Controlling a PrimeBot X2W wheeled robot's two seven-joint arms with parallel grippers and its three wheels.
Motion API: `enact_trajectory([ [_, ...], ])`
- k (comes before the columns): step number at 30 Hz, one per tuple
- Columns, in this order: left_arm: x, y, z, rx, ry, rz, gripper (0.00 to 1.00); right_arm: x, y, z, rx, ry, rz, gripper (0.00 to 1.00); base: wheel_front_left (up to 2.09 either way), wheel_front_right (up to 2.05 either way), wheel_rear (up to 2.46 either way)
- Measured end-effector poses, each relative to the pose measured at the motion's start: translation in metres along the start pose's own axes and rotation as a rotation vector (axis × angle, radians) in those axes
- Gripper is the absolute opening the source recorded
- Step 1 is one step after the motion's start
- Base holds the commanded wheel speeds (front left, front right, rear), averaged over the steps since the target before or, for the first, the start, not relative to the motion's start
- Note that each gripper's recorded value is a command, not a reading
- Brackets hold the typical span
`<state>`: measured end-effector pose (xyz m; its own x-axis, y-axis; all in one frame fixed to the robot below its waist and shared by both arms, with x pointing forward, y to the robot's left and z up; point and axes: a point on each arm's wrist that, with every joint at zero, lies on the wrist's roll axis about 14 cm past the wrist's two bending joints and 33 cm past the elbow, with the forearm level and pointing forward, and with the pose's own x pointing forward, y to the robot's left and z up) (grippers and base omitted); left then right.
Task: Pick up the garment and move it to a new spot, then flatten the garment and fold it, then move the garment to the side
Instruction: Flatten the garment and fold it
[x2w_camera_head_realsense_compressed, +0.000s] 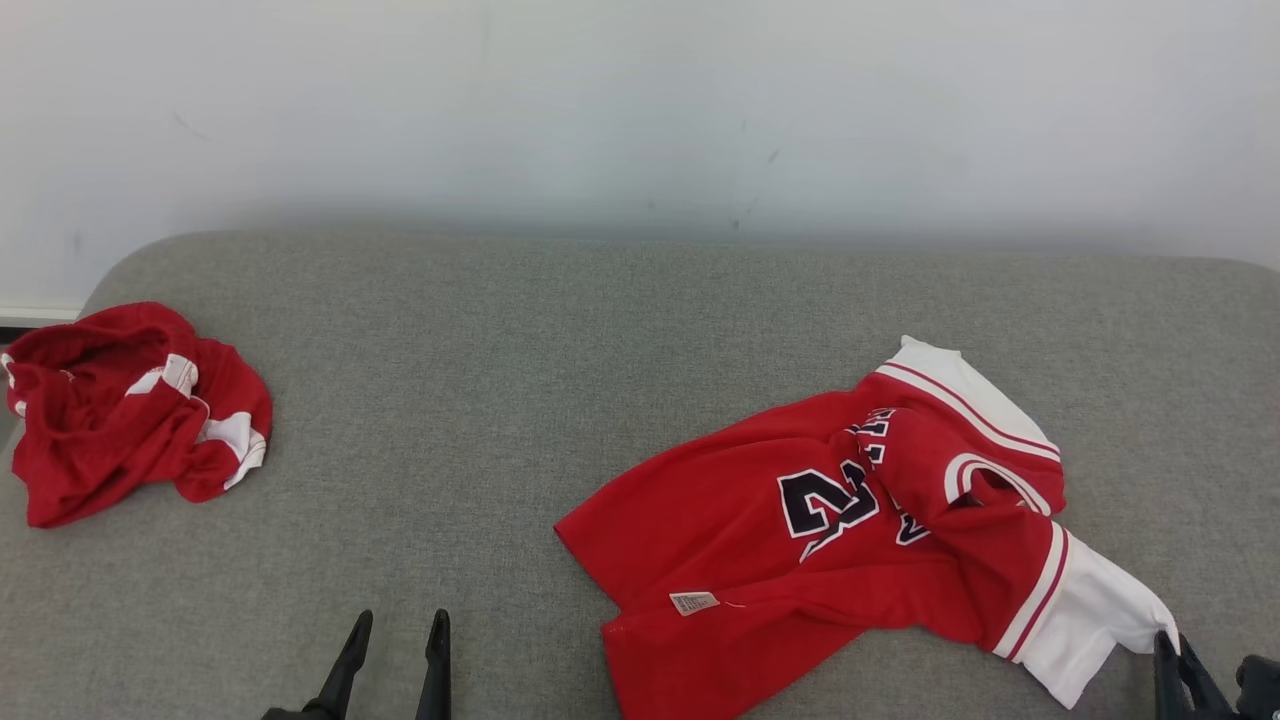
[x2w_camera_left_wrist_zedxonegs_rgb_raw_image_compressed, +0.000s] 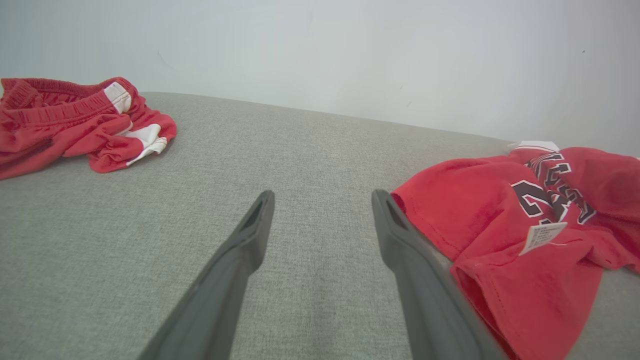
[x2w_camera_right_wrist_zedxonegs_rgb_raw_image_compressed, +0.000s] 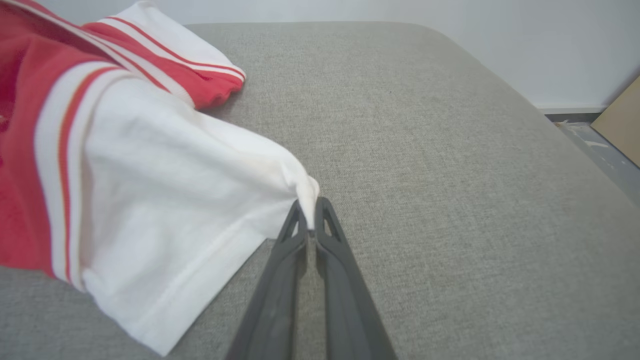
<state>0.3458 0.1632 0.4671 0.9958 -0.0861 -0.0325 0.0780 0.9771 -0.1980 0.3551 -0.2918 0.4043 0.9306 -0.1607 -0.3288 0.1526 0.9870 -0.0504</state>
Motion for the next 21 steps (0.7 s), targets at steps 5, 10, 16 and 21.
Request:
enact_trajectory([
  [5,-0.002,-0.001,-0.002,-0.004,0.005,-0.001,1.0,-0.006,-0.015,0.014,0.016,-0.064,-0.044,1.0,0.0,0.0,0.0],
  [10,-0.003,-0.004,-0.001,0.003,0.001,-0.013,1.0,-0.011,-0.014,0.037,0.02,-0.142,-0.046,1.0,0.0,0.0,0.0],
  [16,-0.001,-0.022,-0.001,0.003,0.0,-0.068,1.0,-0.013,-0.017,0.036,-0.001,-0.108,-0.05,1.0,0.0,0.0,0.0],
  [21,0.003,-0.06,-0.014,-0.017,0.045,-0.181,1.0,-0.004,-0.02,0.035,-0.026,-0.063,-0.059,1.0,0.0,0.0,0.0],
])
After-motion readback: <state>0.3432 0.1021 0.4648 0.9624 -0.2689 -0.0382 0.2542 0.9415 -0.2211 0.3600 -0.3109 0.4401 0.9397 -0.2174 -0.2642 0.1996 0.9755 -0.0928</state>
